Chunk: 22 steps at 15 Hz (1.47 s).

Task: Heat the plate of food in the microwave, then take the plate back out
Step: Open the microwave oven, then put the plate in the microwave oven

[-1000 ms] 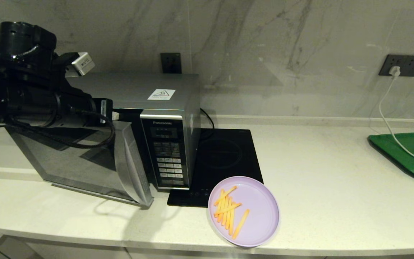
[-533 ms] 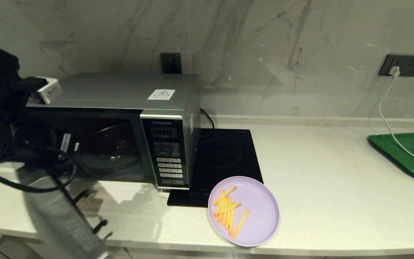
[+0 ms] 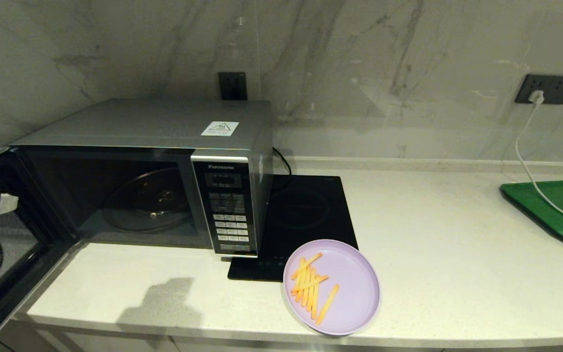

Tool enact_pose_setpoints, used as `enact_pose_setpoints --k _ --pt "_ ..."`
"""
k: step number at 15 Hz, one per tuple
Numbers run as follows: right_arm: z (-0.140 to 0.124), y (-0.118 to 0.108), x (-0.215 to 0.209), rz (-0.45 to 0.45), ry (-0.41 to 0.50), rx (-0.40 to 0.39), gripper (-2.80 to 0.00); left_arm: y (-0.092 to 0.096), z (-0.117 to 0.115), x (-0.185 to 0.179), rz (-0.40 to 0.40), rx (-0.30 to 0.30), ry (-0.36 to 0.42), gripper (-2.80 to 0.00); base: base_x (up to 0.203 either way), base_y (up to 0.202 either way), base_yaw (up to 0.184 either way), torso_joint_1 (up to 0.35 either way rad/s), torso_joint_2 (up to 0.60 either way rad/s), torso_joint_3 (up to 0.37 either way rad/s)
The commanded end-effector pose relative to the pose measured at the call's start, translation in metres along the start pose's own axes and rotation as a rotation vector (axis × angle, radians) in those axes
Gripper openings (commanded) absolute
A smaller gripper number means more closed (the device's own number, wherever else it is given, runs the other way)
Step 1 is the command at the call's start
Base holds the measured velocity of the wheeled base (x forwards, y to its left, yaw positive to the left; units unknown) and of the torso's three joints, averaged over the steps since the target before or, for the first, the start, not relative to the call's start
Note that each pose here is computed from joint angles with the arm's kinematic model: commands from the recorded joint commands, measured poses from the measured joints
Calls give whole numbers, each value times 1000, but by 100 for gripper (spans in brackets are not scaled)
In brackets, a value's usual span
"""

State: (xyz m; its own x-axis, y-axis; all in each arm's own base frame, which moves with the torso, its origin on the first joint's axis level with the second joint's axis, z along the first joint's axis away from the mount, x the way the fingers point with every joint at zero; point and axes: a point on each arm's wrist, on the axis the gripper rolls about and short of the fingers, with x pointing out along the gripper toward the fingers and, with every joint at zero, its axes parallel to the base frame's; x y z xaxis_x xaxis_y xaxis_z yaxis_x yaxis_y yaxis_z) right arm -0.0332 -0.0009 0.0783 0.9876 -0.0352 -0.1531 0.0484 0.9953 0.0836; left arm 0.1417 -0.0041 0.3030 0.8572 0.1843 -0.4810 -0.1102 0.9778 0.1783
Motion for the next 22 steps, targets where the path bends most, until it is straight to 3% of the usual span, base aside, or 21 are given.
enact_pose_setpoints --k 1,3,7,11,15,22 --pt "0 0 0 0 1 0 -280 2 -2 -10 3 -6 -24 -280 0 0 0 0 0 0" --pt "0 0 0 0 1 0 -280 2 -5 -4 10 -5 1 -280 0 0 0 0 0 0" --pt "0 0 0 0 1 0 -280 20 -13 26 138 -52 122 -280 0 0 0 0 0 0" --pt "0 0 0 0 1 0 -280 30 -21 45 189 -66 210 -280 0 0 0 0 0 0" --pt "0 0 0 0 1 0 -280 32 -21 44 194 -69 205 -280 0 0 0 0 0 0" --pt "0 0 0 0 1 0 -280 57 -15 50 316 -130 138 -280 0 0 0 0 0 0"
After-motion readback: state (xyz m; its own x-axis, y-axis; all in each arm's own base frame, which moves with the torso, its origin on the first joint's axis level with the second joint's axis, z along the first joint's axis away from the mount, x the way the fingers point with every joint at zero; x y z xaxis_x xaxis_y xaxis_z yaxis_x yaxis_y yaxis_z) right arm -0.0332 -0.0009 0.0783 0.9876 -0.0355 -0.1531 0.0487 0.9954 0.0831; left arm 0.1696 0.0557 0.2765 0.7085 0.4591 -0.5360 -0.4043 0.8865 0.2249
